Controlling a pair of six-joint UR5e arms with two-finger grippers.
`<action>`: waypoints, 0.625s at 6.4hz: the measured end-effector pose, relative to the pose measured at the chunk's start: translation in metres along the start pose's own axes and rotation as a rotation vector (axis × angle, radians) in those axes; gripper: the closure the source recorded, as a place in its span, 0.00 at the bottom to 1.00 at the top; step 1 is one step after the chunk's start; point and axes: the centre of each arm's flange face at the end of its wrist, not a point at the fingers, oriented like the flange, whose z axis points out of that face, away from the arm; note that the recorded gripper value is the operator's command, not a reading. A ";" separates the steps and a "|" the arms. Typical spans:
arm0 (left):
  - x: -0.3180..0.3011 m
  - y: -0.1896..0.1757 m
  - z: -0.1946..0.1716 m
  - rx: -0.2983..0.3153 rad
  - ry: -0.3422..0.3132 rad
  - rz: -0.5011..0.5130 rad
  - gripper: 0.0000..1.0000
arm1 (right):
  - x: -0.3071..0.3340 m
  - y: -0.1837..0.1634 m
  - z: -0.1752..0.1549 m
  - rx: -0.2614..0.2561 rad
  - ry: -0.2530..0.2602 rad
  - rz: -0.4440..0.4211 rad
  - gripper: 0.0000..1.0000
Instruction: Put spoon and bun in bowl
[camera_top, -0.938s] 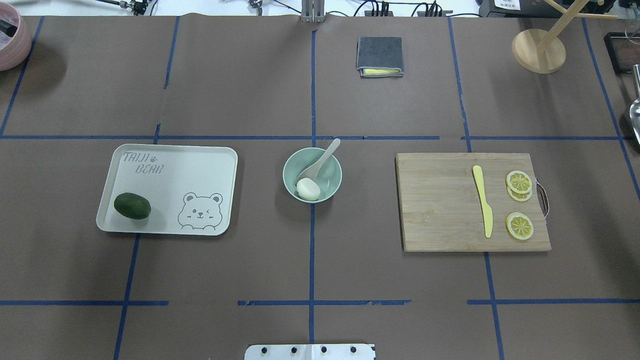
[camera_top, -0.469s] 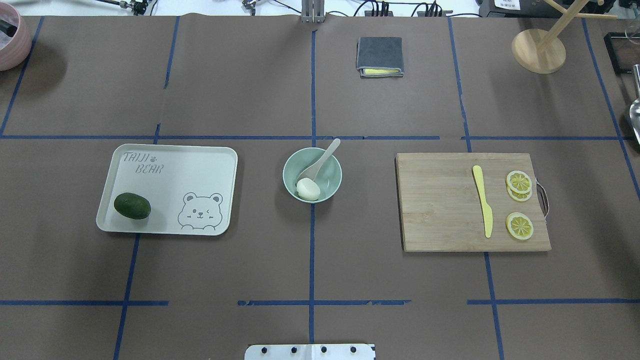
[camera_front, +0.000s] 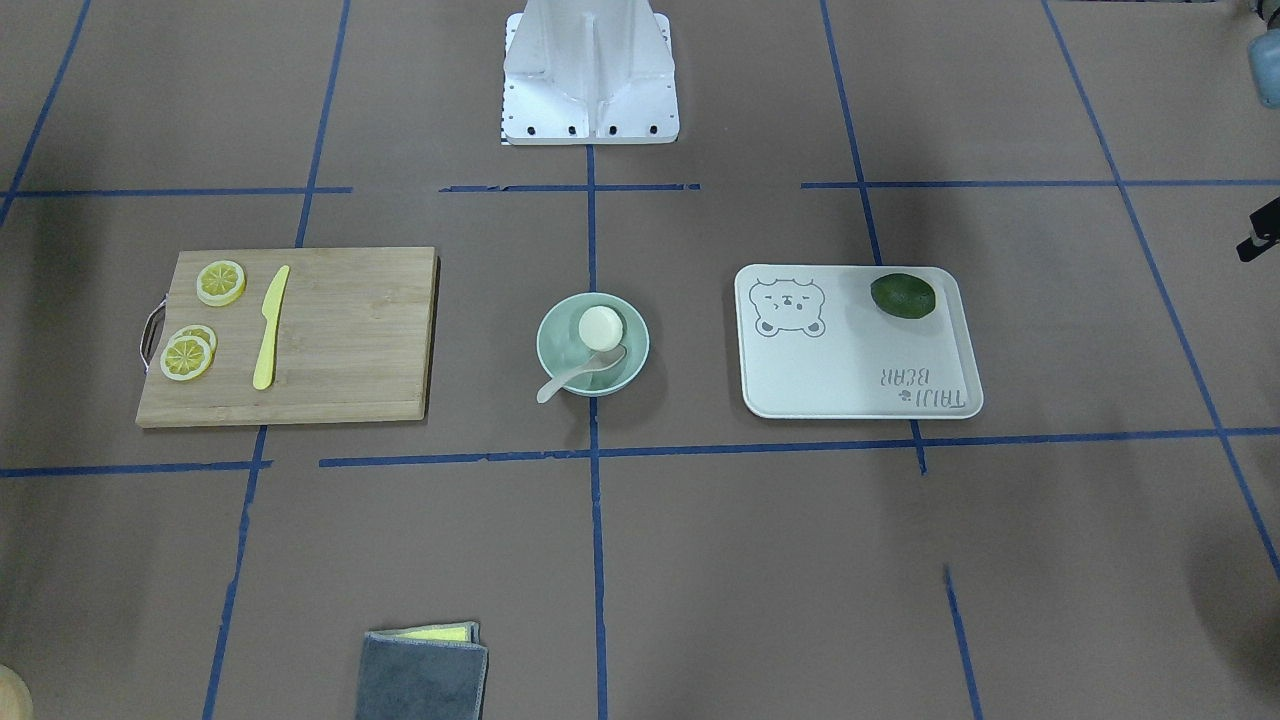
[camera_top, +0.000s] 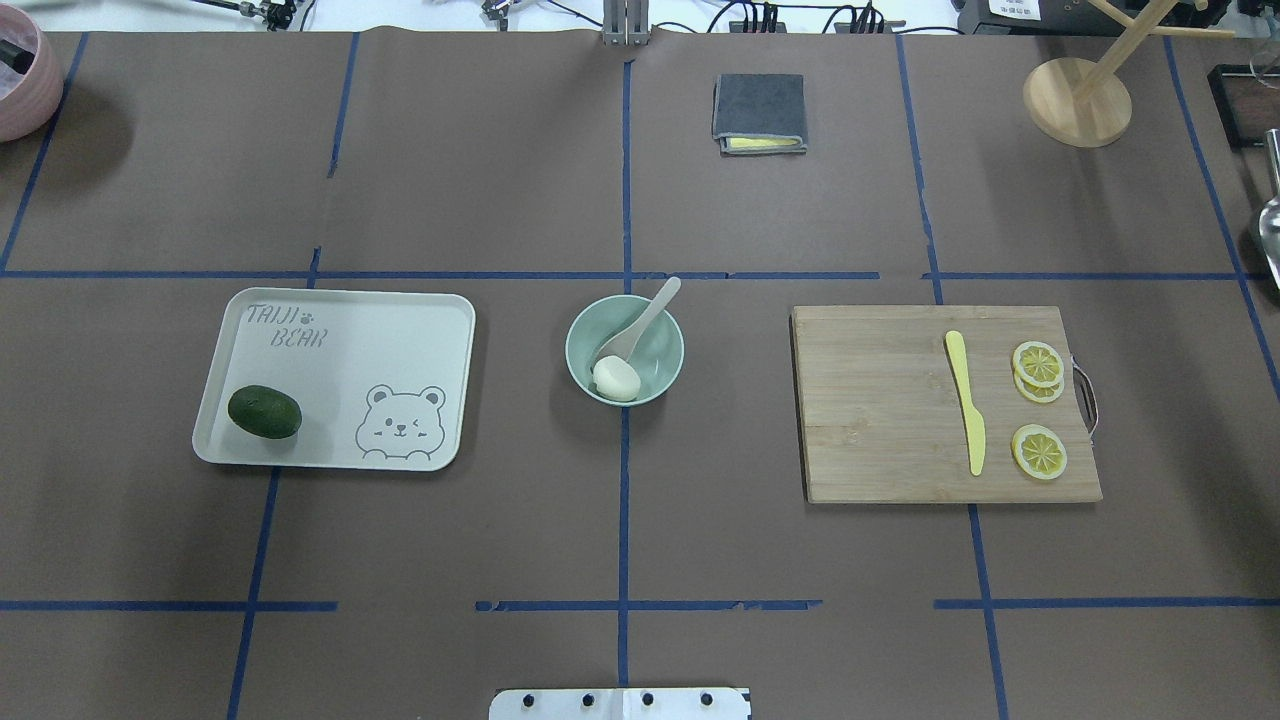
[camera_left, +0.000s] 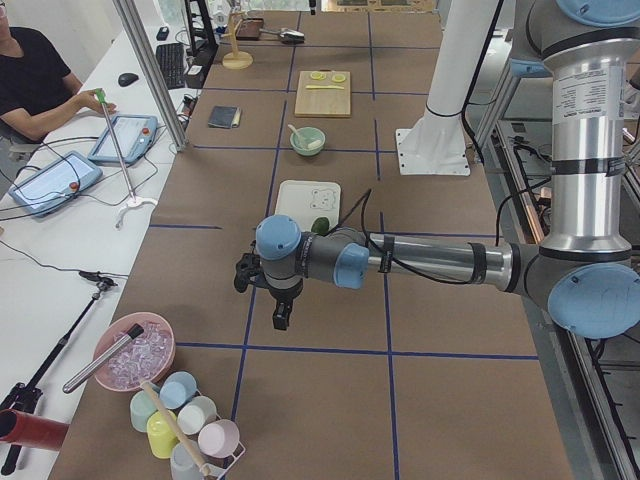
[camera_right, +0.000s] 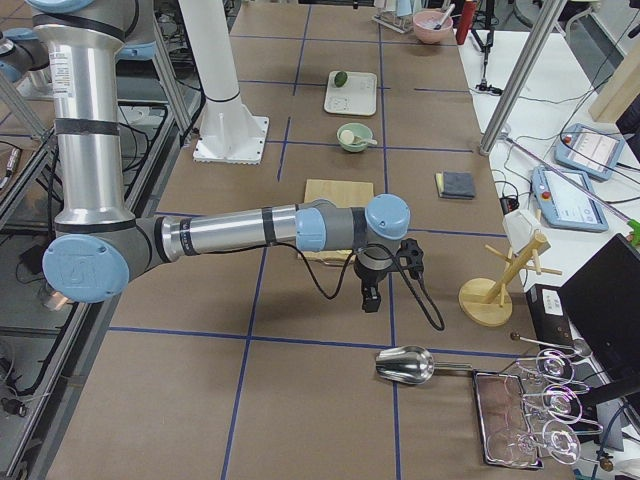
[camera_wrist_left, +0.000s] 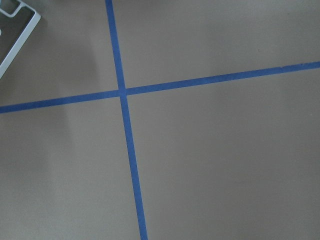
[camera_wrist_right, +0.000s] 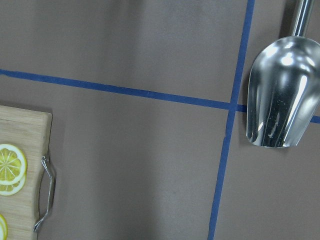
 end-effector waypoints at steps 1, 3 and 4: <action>-0.008 0.002 -0.003 -0.032 -0.009 0.004 0.00 | 0.000 -0.001 0.000 0.000 0.000 0.000 0.00; -0.026 0.011 -0.009 -0.063 -0.012 0.046 0.00 | 0.000 -0.002 0.000 0.000 -0.001 0.000 0.00; -0.028 0.012 -0.010 -0.066 -0.010 0.051 0.00 | -0.002 -0.002 -0.001 0.002 -0.002 -0.002 0.00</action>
